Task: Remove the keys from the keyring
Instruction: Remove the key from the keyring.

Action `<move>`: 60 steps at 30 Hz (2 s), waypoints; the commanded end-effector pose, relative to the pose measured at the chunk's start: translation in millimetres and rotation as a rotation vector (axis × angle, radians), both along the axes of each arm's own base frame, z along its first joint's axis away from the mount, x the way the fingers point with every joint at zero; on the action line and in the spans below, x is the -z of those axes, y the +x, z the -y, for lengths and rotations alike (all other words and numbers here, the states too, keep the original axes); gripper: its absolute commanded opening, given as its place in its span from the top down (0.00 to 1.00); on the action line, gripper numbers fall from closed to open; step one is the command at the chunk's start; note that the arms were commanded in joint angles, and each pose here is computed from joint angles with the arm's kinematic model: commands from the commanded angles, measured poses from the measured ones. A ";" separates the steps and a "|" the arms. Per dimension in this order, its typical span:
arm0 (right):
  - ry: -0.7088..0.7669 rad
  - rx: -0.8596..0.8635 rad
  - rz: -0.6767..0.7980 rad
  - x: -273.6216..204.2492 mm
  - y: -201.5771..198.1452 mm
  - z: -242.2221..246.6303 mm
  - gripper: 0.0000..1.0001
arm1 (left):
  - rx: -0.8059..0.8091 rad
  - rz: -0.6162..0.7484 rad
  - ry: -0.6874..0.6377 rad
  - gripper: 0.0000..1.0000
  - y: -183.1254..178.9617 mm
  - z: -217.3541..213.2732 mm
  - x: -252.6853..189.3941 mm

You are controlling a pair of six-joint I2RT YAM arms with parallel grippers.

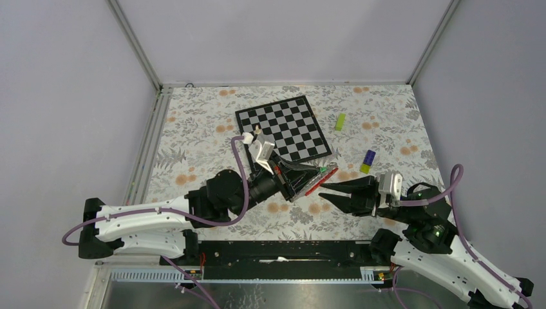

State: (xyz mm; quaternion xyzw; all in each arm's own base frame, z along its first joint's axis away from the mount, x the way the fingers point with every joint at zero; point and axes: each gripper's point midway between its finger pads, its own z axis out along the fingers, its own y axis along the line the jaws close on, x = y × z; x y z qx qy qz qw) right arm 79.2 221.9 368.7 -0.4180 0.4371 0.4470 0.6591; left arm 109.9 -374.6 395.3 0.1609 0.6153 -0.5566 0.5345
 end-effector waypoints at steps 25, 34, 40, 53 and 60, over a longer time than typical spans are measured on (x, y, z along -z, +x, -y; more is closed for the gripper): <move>0.003 0.098 0.014 3.4 15.7 6.6 0.69 | 0.059 0.063 -0.132 1.00 -13.1 -12.0 -59.8; 0.021 0.124 0.023 -0.6 17.9 11.2 0.69 | 0.070 0.069 -0.121 1.00 -14.4 -7.5 -59.7; 0.051 0.108 0.033 -8.7 15.1 10.6 0.69 | 0.077 0.067 -0.117 1.00 -15.1 -5.0 -58.3; 0.098 0.004 0.074 -24.9 -7.5 11.4 0.69 | 0.158 0.102 -0.105 1.00 -29.3 0.2 -62.2; 0.102 -0.107 0.105 -36.7 -34.2 16.5 0.65 | 0.235 0.148 -0.107 1.00 -44.3 -1.6 -71.5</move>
